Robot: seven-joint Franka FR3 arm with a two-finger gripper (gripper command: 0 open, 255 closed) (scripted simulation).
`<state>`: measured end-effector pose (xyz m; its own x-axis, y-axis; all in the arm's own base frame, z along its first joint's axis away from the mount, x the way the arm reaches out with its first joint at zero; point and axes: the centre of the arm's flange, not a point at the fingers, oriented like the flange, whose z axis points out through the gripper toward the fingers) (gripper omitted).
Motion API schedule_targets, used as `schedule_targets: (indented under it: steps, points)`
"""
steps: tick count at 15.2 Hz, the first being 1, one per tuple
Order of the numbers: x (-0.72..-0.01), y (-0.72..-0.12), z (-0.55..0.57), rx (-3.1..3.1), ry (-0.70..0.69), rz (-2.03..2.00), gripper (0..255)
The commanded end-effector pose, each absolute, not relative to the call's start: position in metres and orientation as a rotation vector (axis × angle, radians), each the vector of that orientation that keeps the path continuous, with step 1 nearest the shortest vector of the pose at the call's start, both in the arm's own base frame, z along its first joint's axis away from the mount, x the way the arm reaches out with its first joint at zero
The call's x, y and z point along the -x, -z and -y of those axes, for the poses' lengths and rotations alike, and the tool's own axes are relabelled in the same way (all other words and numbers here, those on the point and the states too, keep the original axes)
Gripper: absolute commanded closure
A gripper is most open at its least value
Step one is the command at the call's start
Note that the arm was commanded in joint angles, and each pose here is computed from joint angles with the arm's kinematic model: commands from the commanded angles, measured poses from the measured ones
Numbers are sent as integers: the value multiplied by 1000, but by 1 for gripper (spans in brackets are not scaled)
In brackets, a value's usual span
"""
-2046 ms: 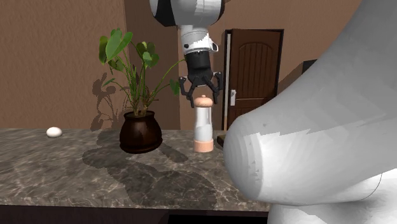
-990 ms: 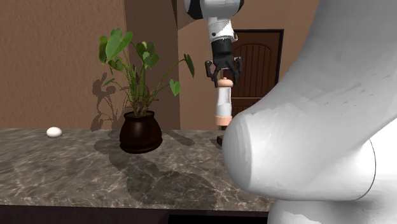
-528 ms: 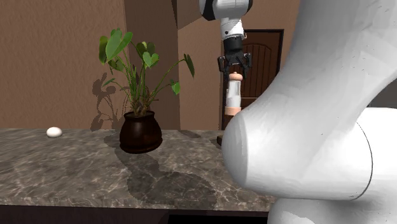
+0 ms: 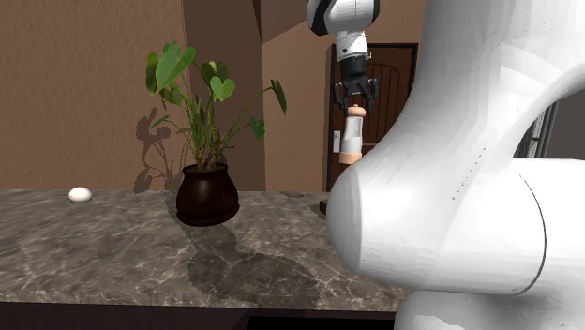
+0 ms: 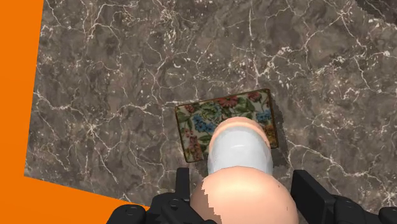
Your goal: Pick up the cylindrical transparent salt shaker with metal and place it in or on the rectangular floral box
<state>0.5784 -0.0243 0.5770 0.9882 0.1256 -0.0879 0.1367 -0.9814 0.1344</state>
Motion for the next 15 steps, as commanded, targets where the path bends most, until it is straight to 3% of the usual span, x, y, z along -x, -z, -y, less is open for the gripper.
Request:
schedule_targets:
  steps: [1,15]
  points:
    - [-578,-566,26,-2992,118,-199,255]
    - [-578,-493,26,-2992,118,-199,255]
